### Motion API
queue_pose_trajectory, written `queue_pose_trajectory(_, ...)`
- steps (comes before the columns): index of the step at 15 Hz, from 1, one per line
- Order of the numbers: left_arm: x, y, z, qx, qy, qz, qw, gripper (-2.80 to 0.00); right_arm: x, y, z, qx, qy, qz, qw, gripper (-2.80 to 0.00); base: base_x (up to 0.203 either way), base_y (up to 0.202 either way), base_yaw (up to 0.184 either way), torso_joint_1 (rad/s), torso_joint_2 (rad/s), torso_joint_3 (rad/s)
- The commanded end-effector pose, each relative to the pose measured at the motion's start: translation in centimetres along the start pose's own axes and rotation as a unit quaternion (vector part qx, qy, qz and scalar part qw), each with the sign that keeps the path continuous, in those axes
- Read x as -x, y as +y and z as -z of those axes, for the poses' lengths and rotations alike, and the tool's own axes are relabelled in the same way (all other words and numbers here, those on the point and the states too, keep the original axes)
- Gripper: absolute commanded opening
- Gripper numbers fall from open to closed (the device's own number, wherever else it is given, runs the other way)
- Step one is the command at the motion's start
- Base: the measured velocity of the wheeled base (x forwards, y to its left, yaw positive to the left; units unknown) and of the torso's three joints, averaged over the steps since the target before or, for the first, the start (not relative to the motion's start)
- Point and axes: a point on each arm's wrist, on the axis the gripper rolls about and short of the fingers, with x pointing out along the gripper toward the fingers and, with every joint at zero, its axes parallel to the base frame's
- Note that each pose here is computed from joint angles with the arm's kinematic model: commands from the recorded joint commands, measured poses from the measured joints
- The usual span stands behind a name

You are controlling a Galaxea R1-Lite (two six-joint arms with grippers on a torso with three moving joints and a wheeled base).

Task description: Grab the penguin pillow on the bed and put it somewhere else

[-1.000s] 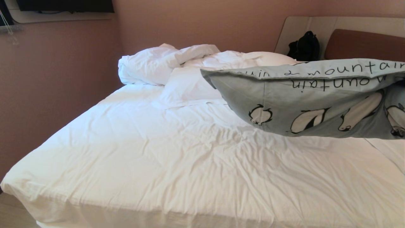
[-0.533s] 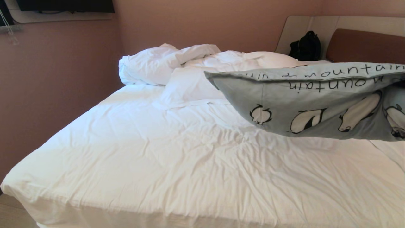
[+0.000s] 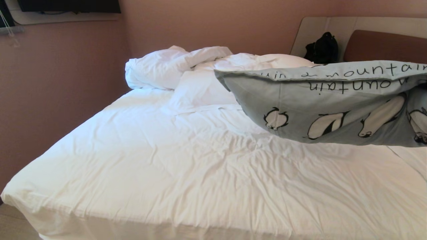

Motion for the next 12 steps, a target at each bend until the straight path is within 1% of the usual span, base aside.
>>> queue_pose_trajectory(1, -0.01, 0.0, 0.05, 0.0, 0.001, 0.0, 1.0, -2.8, 0.12, 0.04, 0.01, 0.0, 0.0, -0.001, 1.0, -2.8, -0.131, 0.0, 0.005, 0.007, 0.0, -0.004)
queue_pose_trajectory(12, -0.01, 0.0, 0.04, 0.001, 0.0, 0.0, 1.0, -2.8, 0.2, 0.05, 0.06, 0.0, 0.0, -0.001, 1.0, -2.8, -0.189, 0.0, 0.001, 0.001, 0.0, 0.003)
